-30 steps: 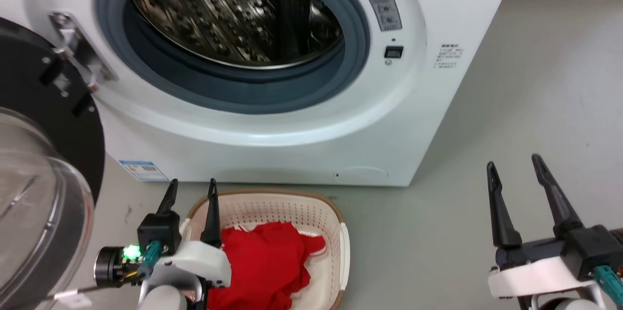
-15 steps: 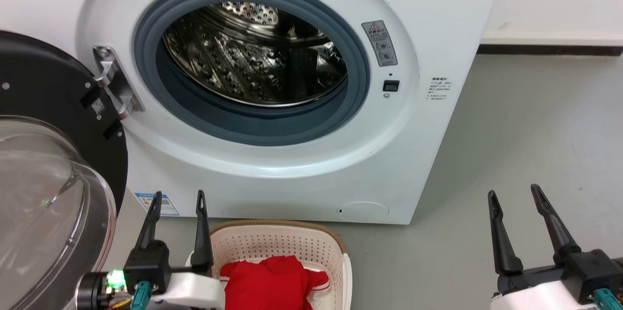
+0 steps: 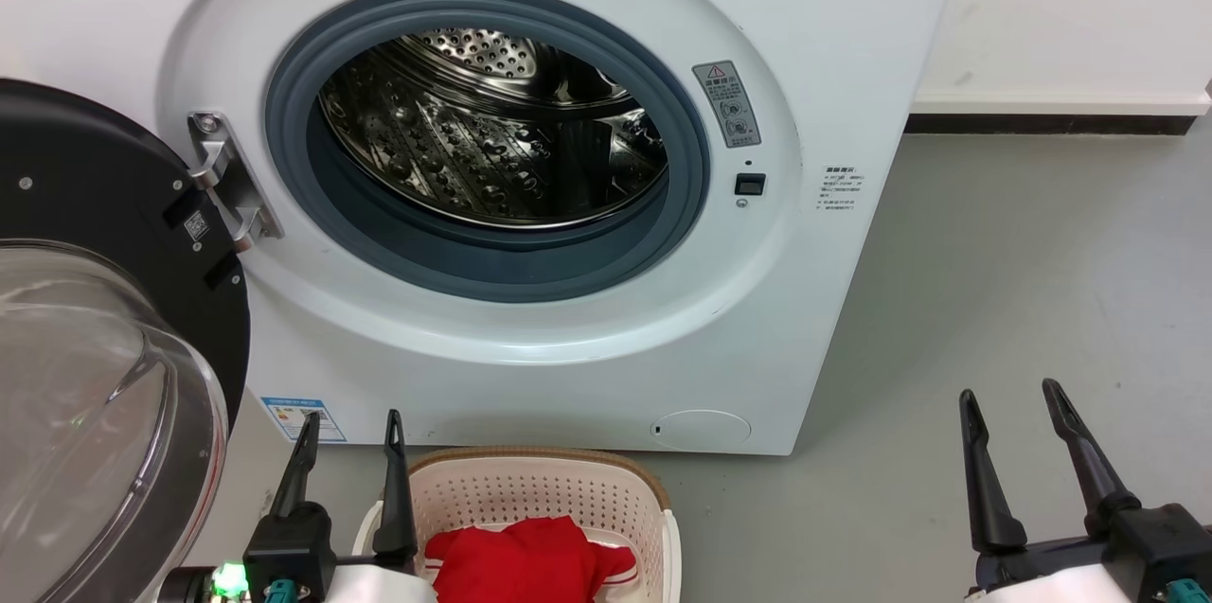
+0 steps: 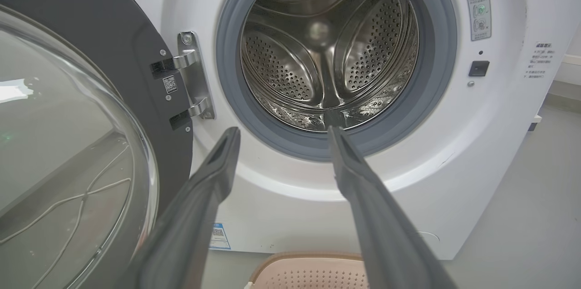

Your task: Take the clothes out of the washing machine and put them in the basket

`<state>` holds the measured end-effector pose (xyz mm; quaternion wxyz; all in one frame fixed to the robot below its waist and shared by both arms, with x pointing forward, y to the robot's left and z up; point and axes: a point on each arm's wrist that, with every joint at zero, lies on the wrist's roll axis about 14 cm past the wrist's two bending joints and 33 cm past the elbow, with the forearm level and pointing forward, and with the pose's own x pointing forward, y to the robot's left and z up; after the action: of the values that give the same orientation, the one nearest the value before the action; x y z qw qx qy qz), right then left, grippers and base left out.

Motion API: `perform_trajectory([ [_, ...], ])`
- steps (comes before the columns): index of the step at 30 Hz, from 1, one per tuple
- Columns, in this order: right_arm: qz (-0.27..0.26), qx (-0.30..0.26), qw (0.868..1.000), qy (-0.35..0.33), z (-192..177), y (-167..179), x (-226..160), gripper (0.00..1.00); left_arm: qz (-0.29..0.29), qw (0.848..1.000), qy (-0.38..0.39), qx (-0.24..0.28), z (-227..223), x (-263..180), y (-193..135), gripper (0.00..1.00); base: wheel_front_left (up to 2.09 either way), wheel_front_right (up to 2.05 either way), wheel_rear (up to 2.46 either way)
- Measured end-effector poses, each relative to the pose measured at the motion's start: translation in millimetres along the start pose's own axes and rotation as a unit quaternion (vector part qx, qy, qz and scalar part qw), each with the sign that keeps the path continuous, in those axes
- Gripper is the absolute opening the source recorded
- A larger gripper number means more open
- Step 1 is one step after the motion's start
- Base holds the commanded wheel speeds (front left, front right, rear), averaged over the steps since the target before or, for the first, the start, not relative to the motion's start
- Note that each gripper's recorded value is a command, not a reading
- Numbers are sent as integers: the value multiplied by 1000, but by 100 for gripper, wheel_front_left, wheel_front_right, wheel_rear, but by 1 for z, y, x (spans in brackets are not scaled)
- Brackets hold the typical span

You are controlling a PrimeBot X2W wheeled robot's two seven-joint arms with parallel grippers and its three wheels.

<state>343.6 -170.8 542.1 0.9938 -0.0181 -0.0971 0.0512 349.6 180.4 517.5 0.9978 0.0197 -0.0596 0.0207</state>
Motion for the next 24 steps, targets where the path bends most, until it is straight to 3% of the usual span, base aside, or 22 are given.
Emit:
perform_trajectory([
  [11, -4, 2, 1000, -2, 1, -2, -3, 100, -4, 1000, -2, 0, 1, -1, -1, 100, 0, 0, 0],
  [12, -5, 2, 1000, 0, 0, -2, -4, 0, -5, 1000, 0, 0, 0, -1, -2, 0, 0, 0, 0],
  [17, -5, 9, 1000, 24, -14, -1, -8, 0, -4, 999, 36, -4, -21, -9, -2, 0, 0, 0, 0],
  [24, -23, 82, 996, 38, -22, -5, -9, 0, 15, 995, 66, -72, -32, -10, 5, 0, 0, 0, 0],
])
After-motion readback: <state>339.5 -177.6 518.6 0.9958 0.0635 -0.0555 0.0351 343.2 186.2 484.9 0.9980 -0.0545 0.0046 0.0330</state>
